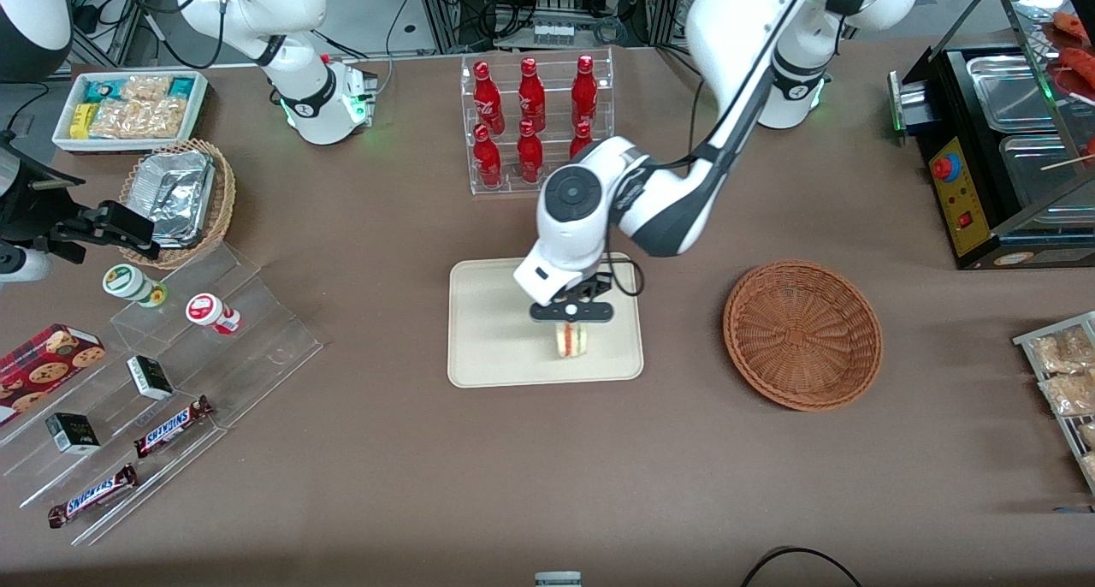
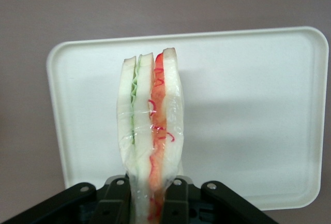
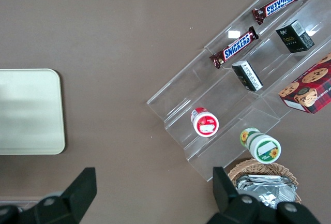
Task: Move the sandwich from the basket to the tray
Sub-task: 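Lower the sandwich onto the tray and open the left gripper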
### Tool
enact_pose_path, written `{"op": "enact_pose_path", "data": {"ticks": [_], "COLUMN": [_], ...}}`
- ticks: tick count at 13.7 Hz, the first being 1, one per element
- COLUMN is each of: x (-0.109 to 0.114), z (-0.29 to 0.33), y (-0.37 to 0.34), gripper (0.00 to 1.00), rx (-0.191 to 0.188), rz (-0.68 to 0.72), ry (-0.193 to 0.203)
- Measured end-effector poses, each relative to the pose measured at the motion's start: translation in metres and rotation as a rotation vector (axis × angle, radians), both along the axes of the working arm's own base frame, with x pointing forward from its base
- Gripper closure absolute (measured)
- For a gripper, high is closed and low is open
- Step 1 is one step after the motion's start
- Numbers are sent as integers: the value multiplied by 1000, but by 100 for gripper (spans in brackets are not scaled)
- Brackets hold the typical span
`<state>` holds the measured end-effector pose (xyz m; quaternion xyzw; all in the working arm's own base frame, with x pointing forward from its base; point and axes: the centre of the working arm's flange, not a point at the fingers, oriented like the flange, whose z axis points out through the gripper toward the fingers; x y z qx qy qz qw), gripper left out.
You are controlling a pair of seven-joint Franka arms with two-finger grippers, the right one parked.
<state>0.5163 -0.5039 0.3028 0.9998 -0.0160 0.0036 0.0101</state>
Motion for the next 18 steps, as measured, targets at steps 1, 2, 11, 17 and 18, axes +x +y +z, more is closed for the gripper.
{"op": "enact_pose_path", "data": {"ticks": [1,2,11,17,18], "x": [-1,-2,-21,-1,4], "z": [-11,-21,-73,22,54], "y": [-8,-13,-31,-29,-20], "gripper": [81,81,56,0,0], "rx": [-7,-13,18,-44,-58], "rz": [-8,-13,-45,-14,8], "ry": [-5,-10,23,-51,-64]}}
